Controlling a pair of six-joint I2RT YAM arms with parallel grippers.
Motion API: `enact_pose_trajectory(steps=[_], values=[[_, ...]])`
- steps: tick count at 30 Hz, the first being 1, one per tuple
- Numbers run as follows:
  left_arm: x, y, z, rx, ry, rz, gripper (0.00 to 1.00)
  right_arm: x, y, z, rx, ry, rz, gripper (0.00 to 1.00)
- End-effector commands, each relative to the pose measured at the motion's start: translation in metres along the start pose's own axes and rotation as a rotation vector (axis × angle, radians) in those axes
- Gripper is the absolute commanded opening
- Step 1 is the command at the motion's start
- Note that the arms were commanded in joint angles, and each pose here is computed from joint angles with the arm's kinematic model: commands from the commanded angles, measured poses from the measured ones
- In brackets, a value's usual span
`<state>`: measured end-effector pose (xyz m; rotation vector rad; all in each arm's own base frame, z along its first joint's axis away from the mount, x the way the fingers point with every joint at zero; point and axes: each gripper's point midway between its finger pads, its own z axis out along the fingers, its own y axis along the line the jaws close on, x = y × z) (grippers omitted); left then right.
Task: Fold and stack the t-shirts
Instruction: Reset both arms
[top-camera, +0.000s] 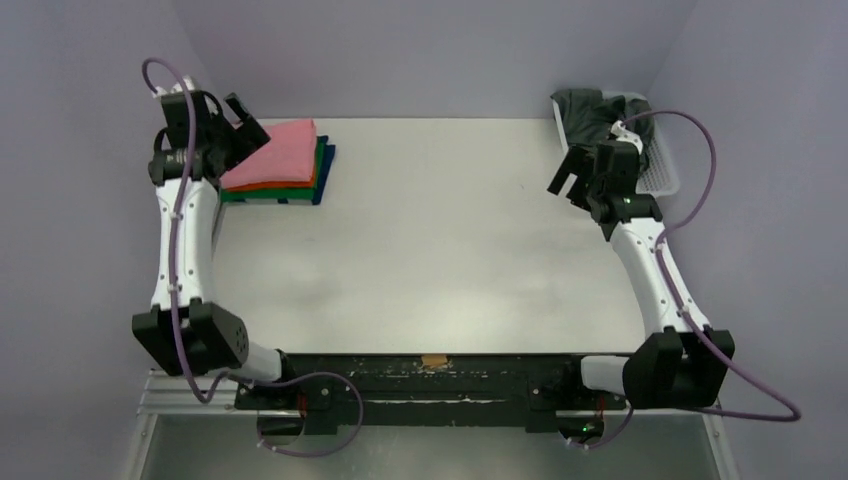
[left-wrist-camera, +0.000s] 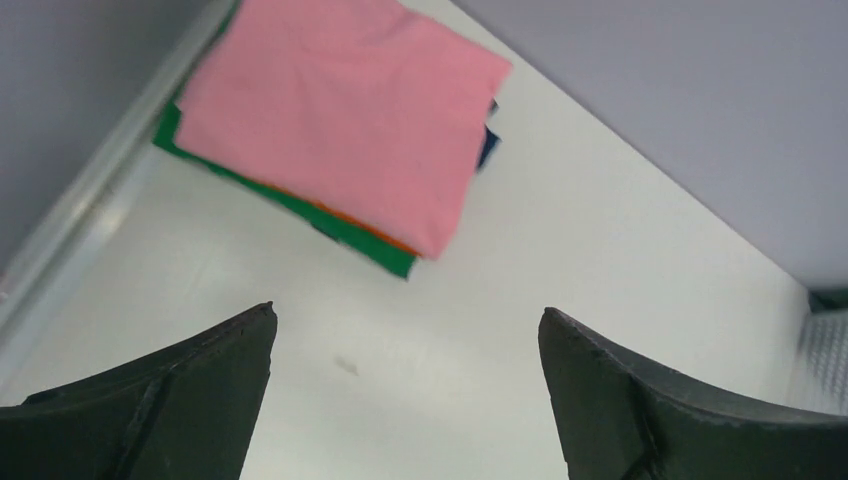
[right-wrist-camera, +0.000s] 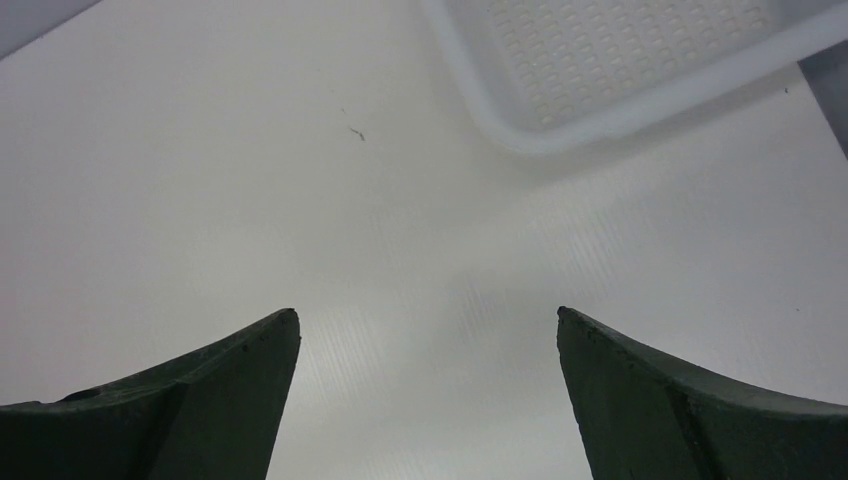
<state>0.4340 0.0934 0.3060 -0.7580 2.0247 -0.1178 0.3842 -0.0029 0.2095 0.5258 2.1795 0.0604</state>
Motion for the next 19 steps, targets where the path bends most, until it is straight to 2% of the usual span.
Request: enact_pose_trajectory(steps=[1,2,5,10,14,19], values=[[0.066,-0.048,-0.045,0.187,0.011,0.023,1.0,0.0,-0.016,-0.025,0.022,-0.099,0.034,0.99],[0.081,-0.055,-0.06,0.224,-0.001,0.048,1.0,0.004,-0.016,-0.029,0.007,-0.105,0.038,0.99],[0.137,-0.07,-0.082,0.32,0.072,0.099,1.0,0.016,-0.014,-0.039,-0.056,-0.128,0.043,0.99],[0.212,-0.063,-0.096,0.332,0.176,0.13,1.0,0.039,-0.015,-0.04,-0.104,-0.128,0.055,0.99],[0.236,-0.055,-0.099,0.332,0.217,0.155,1.0,0.043,-0.021,-0.044,-0.092,-0.145,0.061,0.99],[0.233,-0.048,-0.099,0.294,0.206,0.171,1.0,0.039,-0.02,-0.047,-0.103,-0.165,0.07,0.99]])
